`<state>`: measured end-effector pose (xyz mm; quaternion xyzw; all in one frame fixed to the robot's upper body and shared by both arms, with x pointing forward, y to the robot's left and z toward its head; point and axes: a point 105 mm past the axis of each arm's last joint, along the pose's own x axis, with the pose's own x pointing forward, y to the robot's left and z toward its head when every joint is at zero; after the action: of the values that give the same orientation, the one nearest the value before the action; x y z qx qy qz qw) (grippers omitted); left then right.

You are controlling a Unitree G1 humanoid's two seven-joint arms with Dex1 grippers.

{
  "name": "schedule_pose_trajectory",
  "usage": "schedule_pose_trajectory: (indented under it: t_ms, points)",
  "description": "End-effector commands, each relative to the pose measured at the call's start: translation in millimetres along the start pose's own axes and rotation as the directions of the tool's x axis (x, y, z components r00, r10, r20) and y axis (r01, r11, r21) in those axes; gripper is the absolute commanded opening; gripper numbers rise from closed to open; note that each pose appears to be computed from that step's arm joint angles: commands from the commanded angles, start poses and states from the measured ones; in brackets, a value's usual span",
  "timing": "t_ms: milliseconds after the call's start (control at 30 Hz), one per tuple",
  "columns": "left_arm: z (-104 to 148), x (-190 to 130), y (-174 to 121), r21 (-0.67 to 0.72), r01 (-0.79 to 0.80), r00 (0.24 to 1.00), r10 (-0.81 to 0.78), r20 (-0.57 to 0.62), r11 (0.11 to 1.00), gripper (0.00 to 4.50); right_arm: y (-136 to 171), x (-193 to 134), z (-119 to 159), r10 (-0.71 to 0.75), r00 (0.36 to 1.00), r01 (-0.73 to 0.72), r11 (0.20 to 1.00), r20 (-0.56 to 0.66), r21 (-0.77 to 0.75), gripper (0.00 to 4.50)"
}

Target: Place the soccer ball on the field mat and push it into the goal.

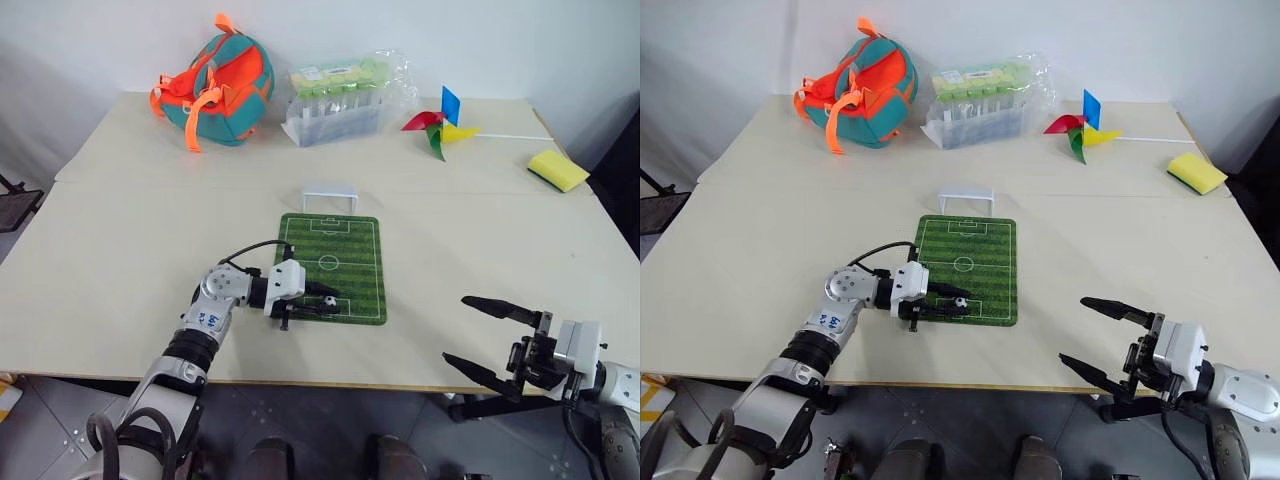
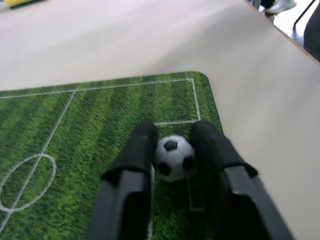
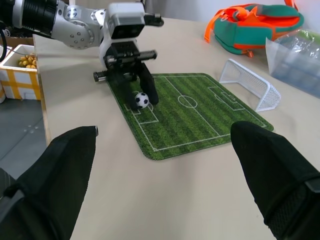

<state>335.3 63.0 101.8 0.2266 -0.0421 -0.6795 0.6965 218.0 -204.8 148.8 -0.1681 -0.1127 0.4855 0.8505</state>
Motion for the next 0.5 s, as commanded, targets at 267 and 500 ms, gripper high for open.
schedule_pose_trajectory:
  t_ms: [267,500]
  points:
    - [9.3,-2.8,3.8,0.024,-0.015,0.999,0.015,0.032,1.0,3.4,-2.1,10.7,5.1,0.01,0.999,-0.009,1.0,0.03,-0.008,4.5]
    - [35.4,-38.4,-0.4,0.067,-0.059,0.99,0.05,0.13,0.996,3.4,-3.0,15.9,4.9,0.03,0.999,-0.03,1.0,0.038,0.007,4.5]
